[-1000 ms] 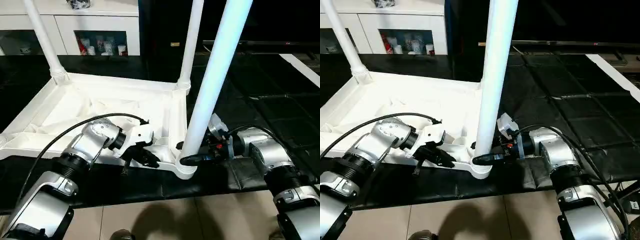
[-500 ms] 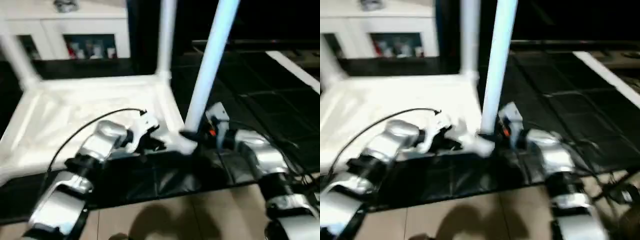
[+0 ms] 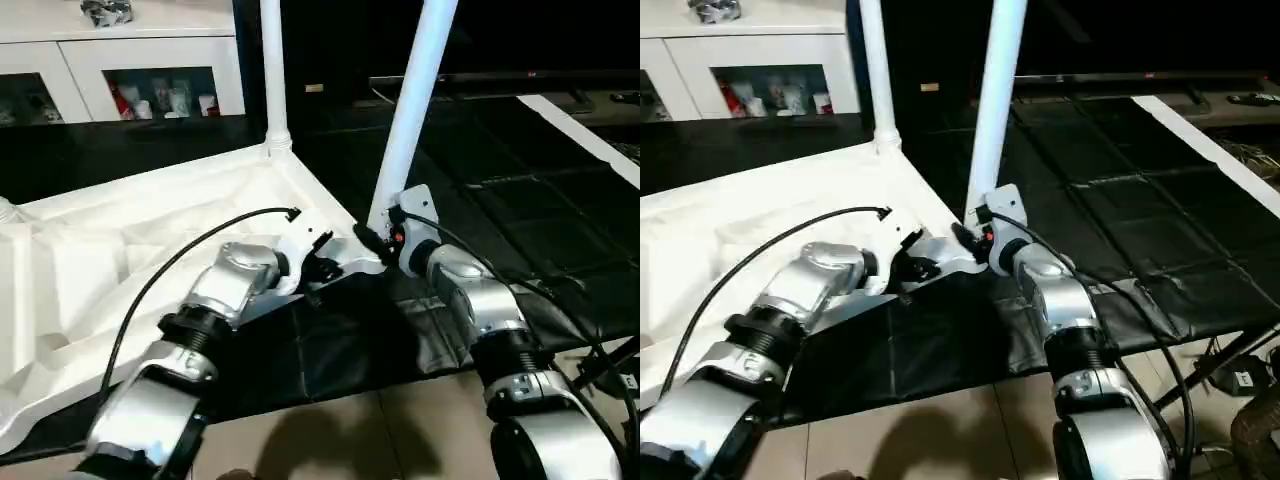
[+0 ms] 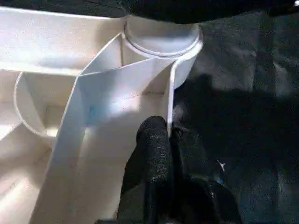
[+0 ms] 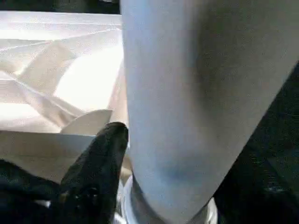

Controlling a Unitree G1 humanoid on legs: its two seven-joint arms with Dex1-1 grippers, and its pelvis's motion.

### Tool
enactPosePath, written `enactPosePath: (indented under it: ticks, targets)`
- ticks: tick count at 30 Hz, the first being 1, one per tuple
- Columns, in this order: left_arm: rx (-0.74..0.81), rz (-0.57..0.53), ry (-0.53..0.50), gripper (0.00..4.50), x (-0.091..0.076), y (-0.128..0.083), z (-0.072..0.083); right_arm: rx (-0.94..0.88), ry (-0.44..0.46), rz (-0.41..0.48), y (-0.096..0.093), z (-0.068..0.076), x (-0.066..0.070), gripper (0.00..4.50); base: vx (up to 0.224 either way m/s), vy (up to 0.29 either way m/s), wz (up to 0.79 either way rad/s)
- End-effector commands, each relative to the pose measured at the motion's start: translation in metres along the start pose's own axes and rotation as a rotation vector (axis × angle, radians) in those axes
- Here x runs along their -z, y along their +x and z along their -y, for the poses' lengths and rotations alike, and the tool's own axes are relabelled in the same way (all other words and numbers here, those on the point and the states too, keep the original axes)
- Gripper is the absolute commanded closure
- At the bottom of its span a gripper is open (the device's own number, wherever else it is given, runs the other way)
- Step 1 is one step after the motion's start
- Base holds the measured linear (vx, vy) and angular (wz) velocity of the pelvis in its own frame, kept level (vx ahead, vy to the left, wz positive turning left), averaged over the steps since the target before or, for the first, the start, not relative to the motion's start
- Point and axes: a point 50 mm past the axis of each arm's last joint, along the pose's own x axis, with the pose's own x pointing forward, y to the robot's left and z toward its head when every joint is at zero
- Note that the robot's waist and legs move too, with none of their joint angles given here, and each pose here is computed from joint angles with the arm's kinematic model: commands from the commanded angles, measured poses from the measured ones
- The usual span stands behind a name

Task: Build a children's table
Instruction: Rotate leg to tighten

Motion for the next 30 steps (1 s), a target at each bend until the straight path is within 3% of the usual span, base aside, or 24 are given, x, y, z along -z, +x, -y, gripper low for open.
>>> enactPosePath:
  ticks: [1,7,8,16,25,30]
  targets:
    - [0.023,0.062,0.091,4.50,-0.018,-0.003,0.002,-0.253,-0.010,-0.010,0.005,-0.032,0.008,1.36,0.000,0.000,0.00]
    - [0.110,0.026,0.146,4.50,-0.008,-0.016,-0.001,-0.335,-0.042,0.009,-0.020,-0.010,0.010,1.05,0.000,0.000,0.00]
    - [0.157,0.007,0.180,4.50,-0.005,-0.020,-0.001,-0.392,-0.086,0.009,-0.030,-0.004,0.010,0.83,0.000,0.000,0.00]
    - [0.375,-0.070,0.287,4.50,0.006,-0.038,0.001,-0.630,-0.089,-0.058,-0.062,0.014,0.012,0.83,0.000,0.000,0.00]
    - [0.540,-0.153,0.382,4.50,0.011,-0.045,0.006,-0.762,-0.134,-0.130,-0.068,0.019,0.011,0.83,0.000,0.000,0.00]
    - [0.588,-0.177,0.414,4.50,0.011,-0.047,0.007,-0.812,-0.124,-0.145,-0.064,0.018,0.009,1.26,0.000,0.000,0.00]
